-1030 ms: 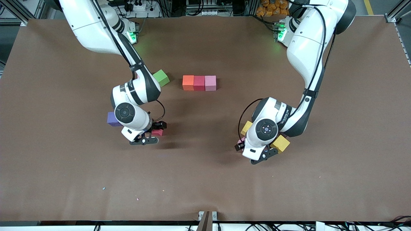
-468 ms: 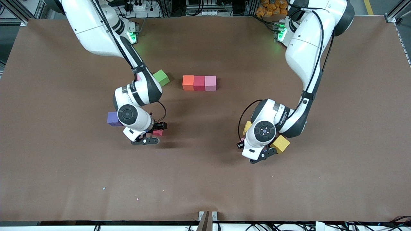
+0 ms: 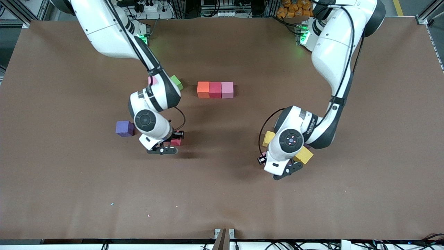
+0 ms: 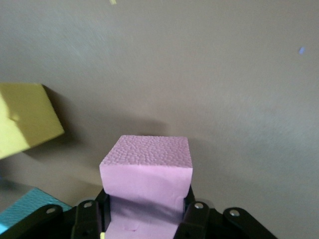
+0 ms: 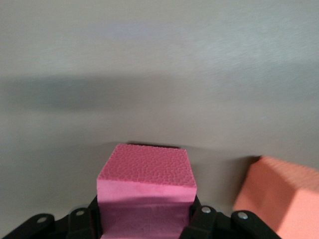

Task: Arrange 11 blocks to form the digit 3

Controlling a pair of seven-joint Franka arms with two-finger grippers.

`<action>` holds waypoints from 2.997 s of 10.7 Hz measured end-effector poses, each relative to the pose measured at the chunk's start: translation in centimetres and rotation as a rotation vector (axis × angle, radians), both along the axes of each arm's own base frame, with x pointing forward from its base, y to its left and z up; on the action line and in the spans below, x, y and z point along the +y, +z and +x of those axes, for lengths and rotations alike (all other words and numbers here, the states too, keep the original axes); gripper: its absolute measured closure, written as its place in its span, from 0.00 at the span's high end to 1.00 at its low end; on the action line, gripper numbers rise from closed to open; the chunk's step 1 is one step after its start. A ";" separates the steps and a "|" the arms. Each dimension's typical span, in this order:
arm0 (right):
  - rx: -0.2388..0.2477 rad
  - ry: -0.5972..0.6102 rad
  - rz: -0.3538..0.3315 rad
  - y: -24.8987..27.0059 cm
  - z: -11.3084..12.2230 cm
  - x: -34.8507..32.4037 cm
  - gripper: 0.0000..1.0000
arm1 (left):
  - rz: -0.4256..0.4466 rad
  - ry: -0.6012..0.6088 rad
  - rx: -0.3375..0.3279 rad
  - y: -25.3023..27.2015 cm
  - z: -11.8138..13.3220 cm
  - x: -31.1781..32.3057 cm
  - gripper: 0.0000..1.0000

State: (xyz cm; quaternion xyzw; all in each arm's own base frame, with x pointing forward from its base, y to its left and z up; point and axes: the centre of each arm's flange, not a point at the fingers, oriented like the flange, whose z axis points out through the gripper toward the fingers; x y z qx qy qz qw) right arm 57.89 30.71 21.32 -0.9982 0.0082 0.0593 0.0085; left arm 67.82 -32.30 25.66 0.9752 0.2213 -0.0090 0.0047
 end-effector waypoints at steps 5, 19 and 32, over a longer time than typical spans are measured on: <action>0.042 0.007 0.079 2.9 -5.1 5.7 0.59 | -0.022 0.051 -0.069 9.3 0.4 1.1 0.54; 0.087 0.078 0.058 -1.5 -15.6 10.1 0.59 | -0.032 0.323 -0.075 18.2 0.0 5.4 0.54; 0.084 0.048 0.054 -1.5 -16.0 10.3 0.59 | -0.035 0.405 -0.062 17.8 0.4 6.6 0.54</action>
